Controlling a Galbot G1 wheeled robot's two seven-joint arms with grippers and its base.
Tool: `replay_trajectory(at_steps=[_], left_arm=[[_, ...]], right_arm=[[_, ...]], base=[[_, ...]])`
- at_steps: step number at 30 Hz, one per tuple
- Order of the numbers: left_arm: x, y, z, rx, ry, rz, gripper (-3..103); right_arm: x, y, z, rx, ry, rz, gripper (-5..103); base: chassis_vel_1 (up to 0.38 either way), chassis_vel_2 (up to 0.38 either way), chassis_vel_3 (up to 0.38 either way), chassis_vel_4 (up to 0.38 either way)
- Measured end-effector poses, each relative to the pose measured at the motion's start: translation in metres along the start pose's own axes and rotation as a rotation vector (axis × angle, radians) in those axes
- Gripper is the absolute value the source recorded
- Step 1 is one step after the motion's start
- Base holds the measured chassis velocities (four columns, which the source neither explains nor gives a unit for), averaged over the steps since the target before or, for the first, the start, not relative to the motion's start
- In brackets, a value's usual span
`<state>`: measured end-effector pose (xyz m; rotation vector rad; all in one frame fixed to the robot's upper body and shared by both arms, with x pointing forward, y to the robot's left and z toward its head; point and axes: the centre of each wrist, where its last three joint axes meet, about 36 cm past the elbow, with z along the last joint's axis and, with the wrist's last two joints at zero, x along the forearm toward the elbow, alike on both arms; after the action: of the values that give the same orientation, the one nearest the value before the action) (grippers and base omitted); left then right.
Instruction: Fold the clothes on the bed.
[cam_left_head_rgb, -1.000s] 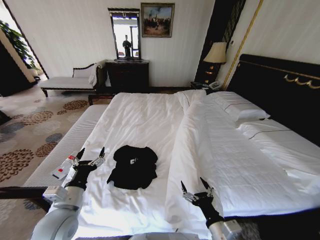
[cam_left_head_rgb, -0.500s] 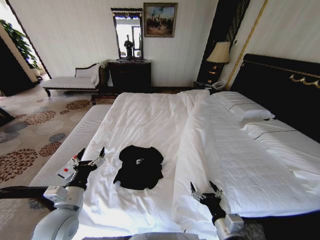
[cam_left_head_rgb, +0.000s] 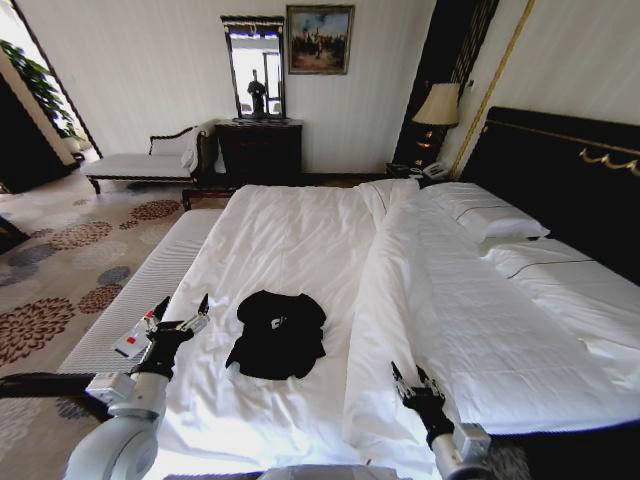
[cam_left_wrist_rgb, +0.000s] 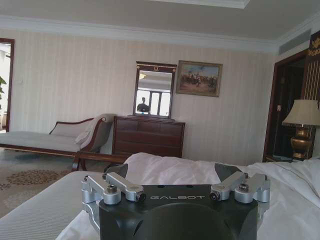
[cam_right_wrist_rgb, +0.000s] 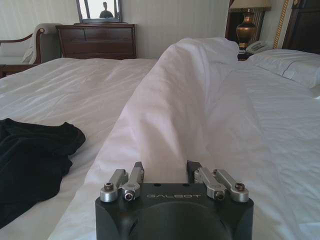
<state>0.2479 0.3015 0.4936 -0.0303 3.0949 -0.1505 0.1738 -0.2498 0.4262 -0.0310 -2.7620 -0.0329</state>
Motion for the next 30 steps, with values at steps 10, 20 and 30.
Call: replay_trajectory(at_steps=[10,20,30], left_arm=[[0.0,0.006,0.005,0.03,0.003,-0.03,99],[-0.004,0.008,0.01,0.043,0.008,-0.039,99],[-0.004,0.009,0.011,0.057,0.02,-0.047,99]], right_arm=[[0.002,-0.004,-0.003,-0.012,0.01,0.01,4],[-0.001,-0.012,-0.013,-0.039,-0.01,0.039,2],[-0.029,-0.07,-0.051,-0.134,-0.146,0.236,2]], base=[[0.0,0.0,0.0,0.0],[0.0,0.0,0.0,0.0],[0.0,0.0,0.0,0.0]])
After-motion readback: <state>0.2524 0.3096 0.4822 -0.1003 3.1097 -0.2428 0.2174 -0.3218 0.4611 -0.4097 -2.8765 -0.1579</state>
